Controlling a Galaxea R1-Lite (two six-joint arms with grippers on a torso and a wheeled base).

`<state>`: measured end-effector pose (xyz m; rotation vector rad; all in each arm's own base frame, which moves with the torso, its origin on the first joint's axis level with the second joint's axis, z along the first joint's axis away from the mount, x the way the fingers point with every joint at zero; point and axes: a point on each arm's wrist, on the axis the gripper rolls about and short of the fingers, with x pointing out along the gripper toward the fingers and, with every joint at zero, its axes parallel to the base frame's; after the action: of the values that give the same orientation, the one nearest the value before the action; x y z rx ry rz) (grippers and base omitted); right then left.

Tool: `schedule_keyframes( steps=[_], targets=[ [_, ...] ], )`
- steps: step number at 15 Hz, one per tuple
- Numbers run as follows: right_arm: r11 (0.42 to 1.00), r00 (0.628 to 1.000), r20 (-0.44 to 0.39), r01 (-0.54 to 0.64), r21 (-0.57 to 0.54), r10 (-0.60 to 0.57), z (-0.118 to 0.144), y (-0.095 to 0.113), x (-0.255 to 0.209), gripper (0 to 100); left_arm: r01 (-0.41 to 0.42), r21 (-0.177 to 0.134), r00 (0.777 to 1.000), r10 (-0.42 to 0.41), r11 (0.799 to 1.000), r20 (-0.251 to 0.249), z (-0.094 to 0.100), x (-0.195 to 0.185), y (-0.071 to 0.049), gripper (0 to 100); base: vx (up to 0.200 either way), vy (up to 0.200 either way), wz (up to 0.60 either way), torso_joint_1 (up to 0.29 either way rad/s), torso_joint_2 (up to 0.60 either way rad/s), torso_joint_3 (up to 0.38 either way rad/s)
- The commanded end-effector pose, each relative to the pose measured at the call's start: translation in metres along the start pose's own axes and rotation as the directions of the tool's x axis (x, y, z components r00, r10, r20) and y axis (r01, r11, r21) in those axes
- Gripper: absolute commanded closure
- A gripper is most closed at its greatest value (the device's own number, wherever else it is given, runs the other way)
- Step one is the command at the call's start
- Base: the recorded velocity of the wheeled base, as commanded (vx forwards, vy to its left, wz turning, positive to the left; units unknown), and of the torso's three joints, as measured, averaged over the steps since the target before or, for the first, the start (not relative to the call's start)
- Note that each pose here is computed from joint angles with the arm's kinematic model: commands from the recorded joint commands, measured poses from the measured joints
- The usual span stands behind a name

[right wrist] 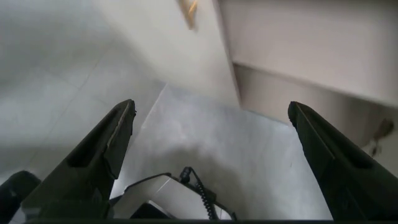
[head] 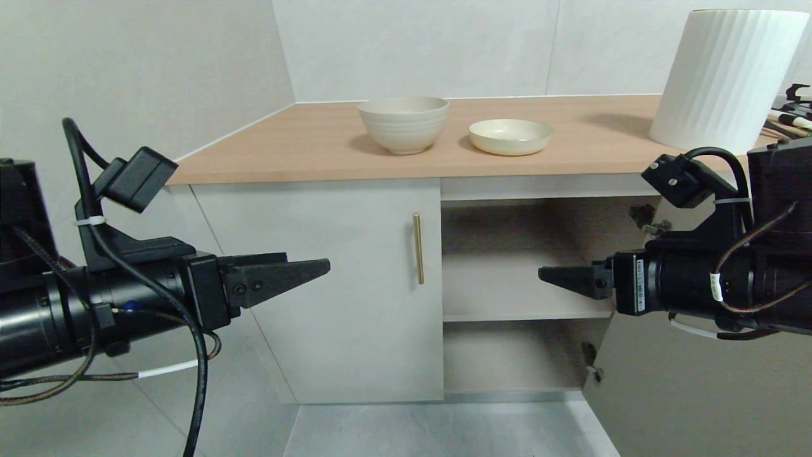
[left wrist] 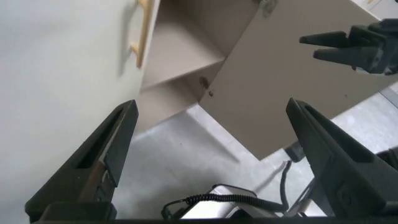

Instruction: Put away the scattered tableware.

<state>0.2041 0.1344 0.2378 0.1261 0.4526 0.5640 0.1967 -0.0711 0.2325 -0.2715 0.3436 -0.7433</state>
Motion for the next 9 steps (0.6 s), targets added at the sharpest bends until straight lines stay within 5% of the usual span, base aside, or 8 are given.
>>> schedule_keyframes(
  steps=[1,7,9],
  targets=[
    [1.000,1.000,0.004,-0.002,0.000,0.002,0.001,0.000,-0.004,0,-0.001,-0.003,1.000,0.001,1.000,-0.005,-0.001,0.001,0.001,0,0.200,0.000,0.00,-0.002,0.00,0.002],
    [1.000,0.998,-0.056,-0.001,-0.001,0.001,-0.001,0.001,-0.021,0,0.001,-0.004,1.000,-0.001,1.000,-0.006,-0.001,0.001,0.001,0,0.200,0.000,0.00,0.004,0.00,0.004],
    [1.000,0.998,-0.055,-0.019,-0.012,0.019,-0.004,0.001,-0.025,0,0.001,-0.003,1.000,-0.001,1.000,-0.005,-0.001,0.001,0.000,0,0.000,0.000,0.00,0.000,0.00,0.000]
  ],
)
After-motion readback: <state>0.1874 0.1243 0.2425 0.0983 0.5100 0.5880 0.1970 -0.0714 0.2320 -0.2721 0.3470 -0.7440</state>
